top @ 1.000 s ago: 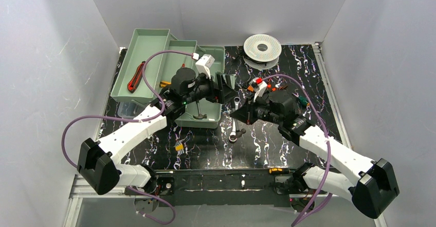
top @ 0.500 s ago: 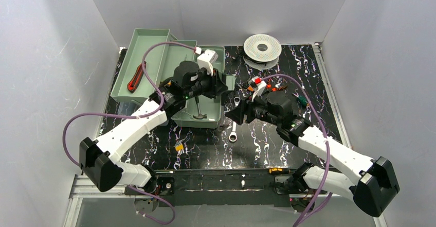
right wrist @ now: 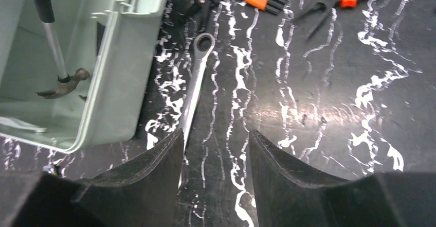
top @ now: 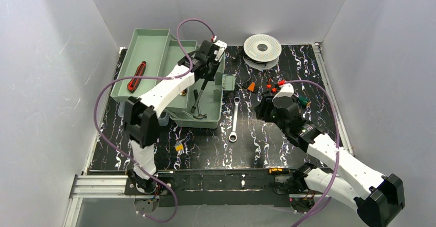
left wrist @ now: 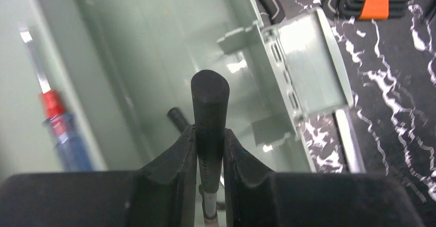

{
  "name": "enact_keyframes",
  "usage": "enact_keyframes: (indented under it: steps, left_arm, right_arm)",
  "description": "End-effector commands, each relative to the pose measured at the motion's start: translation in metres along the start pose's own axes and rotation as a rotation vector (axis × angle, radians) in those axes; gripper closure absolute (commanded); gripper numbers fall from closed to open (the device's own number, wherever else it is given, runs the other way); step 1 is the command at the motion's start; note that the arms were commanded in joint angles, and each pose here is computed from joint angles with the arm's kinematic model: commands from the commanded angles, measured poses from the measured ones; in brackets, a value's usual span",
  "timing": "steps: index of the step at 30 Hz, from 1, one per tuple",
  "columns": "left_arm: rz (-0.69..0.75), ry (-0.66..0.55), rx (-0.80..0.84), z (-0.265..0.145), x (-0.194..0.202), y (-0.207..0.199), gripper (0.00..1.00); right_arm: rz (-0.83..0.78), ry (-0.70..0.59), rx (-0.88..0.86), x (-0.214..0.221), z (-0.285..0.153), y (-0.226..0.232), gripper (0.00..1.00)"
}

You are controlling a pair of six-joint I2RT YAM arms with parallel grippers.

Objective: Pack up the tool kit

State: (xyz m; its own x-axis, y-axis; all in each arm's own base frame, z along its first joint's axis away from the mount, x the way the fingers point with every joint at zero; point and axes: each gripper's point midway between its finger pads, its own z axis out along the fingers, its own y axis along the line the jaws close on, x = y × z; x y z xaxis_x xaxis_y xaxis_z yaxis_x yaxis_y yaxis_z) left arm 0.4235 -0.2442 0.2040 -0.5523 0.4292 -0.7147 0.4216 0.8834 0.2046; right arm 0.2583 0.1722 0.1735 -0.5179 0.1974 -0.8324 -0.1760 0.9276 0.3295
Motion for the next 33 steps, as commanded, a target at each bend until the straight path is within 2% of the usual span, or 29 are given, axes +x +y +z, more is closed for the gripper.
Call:
enact_keyframes:
  steps: [1, 3, 5, 9, 11, 13, 14, 15, 18, 21, 26, 33]
  left_arm:
    - [-0.176, 0.050, 0.123, 0.022, -0.013, 0.007, 0.92]
    - [-0.206, 0.081, 0.166, 0.031, -0.011, 0.003, 0.66]
    - [-0.224, 0.085, 0.223, 0.028, -0.015, -0.006, 0.52]
    - [-0.267, -0.033, 0.287, -0.003, -0.045, -0.010, 0.19]
    - [-0.314, -0.062, 0.296, -0.022, -0.052, -0.010, 0.04]
    - [-0.354, -0.087, 0.332, -0.042, -0.055, -0.019, 0.02]
    - [-0.366, -0.097, 0.343, -0.051, -0.051, -0.024, 0.02]
    - [-0.375, -0.121, 0.353, -0.063, -0.049, -0.030, 0.02]
    - [-0.392, -0.229, 0.398, -0.106, -0.044, -0.045, 0.02]
    - [-0.396, -0.249, 0.437, -0.134, -0.025, -0.049, 0.02]
    - [-0.312, -0.168, 0.376, -0.163, 0.026, -0.032, 0.02]
    - [-0.241, -0.155, 0.307, -0.188, 0.074, -0.013, 0.02]
  right_arm:
    - [0.038, 0.012, 0.181, 0.004, -0.003, -0.040, 0.42]
    - [0.068, 0.049, 0.276, 0.007, 0.000, -0.059, 0.41]
    - [0.103, 0.106, 0.345, 0.010, 0.006, -0.078, 0.40]
    - [0.244, 0.223, 0.456, 0.011, 0.019, -0.109, 0.37]
    - [0.306, 0.243, 0.517, 0.005, 0.024, -0.122, 0.37]
    - [0.340, 0.242, 0.606, -0.005, 0.027, -0.136, 0.37]
    - [0.348, 0.249, 0.664, -0.008, 0.026, -0.143, 0.29]
    - [0.354, 0.256, 0.705, -0.013, 0.027, -0.150, 0.27]
    - [0.390, 0.293, 0.685, -0.023, 0.040, -0.153, 0.26]
    - [0.450, 0.286, 0.625, -0.031, 0.057, -0.147, 0.26]
    - [0.547, 0.253, 0.677, -0.044, 0.083, -0.150, 0.30]
    - [0.604, 0.332, 0.848, -0.045, 0.123, -0.170, 0.34]
